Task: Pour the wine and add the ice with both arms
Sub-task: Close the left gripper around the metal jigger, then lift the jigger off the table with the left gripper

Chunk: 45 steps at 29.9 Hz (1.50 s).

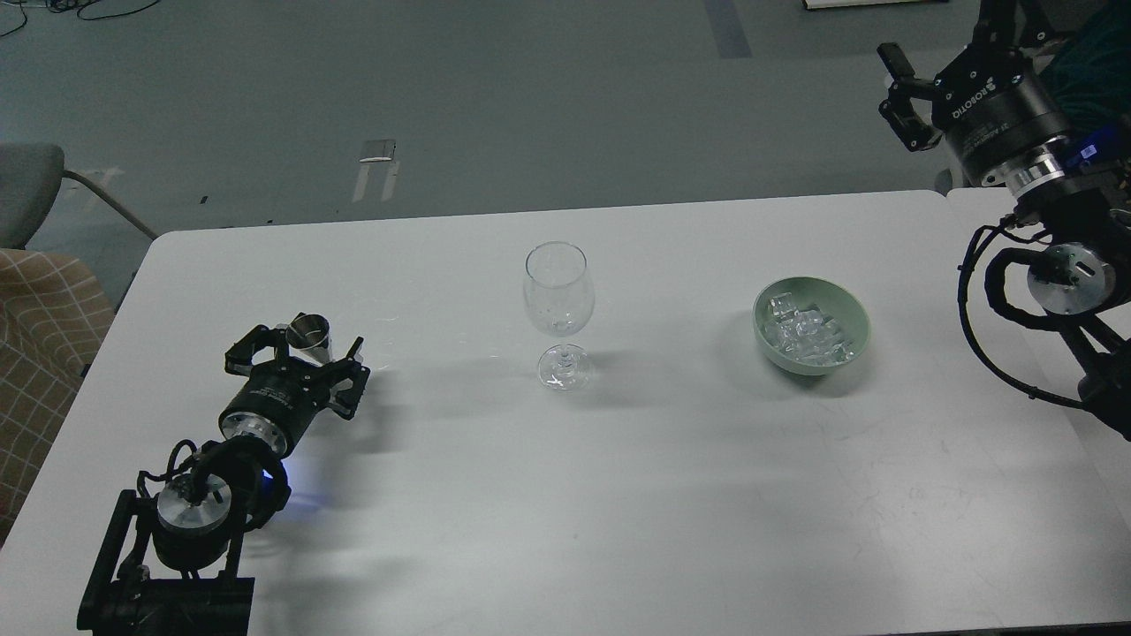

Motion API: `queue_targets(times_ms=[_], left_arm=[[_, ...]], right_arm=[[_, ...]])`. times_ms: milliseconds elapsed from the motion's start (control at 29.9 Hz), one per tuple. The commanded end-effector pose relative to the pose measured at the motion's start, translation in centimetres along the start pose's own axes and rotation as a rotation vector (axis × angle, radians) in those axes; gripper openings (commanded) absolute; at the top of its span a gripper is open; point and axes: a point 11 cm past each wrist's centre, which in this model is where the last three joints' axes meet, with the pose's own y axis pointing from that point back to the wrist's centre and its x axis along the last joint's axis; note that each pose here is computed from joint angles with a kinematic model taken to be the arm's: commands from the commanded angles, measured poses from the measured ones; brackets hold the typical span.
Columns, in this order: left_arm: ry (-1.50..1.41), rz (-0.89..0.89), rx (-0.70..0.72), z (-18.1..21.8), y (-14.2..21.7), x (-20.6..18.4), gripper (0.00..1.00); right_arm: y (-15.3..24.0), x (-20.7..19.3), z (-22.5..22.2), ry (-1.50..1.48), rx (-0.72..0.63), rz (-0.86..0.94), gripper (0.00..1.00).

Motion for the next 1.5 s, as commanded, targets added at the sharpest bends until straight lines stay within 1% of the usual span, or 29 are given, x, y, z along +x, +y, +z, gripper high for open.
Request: queue_targets(times_ms=[0, 267, 301, 334, 568, 768, 902, 1002, 1169, 1403, 1470], left_arm=[[0.002, 0.003, -0.002, 0.0, 0.0, 0.1, 0.73], [0.004, -0.005, 0.008, -0.4, 0.0, 1.0, 0.71], [0.005, -0.004, 0.007, -0.4, 0.0, 1.0, 0.64], [0.006, 0.0, 0.007, -0.5, 0.0, 1.2, 0.62], [0.01, 0.007, -0.003, -0.5, -0.2, 1.4, 0.54], [0.01, 0.009, -0.02, -0.3, -0.2, 1.5, 0.43], [0.01, 0.004, -0.016, -0.5, -0.1, 1.8, 0.4], [-0.006, -0.046, -0.008, -0.6, -0.1, 1.4, 0.36], [-0.01, -0.05, -0.005, -0.7, -0.1, 1.4, 0.34], [-0.012, -0.062, -0.009, -0.6, -0.1, 1.3, 0.28], [-0.01, -0.064, -0.013, -0.5, -0.1, 1.2, 0.18]], right_arm=[[0.0, 0.0, 0.0, 0.003, -0.002, 0.0, 1.0], [0.1, 0.0, 0.1, 0.013, -0.008, -0.002, 1.0], [0.1, 0.1, 0.1, 0.014, -0.008, -0.001, 1.0], [0.1, 0.1, 0.1, 0.014, -0.006, -0.001, 1.0], [0.2, 0.1, 0.2, 0.014, -0.009, 0.002, 1.0], [0.3, 0.1, 0.4, 0.011, -0.014, 0.003, 1.0], [0.3, 0.1, 0.4, 0.01, -0.013, 0.003, 1.0], [0.3, 0.1, 0.5, 0.009, -0.014, 0.002, 1.0], [0.3, 0.1, 0.4, 0.011, -0.014, 0.004, 1.0], [0.3, 0.1, 0.4, 0.011, -0.014, 0.004, 1.0], [0.3, 0.2, 0.4, 0.014, -0.015, 0.004, 1.0]])
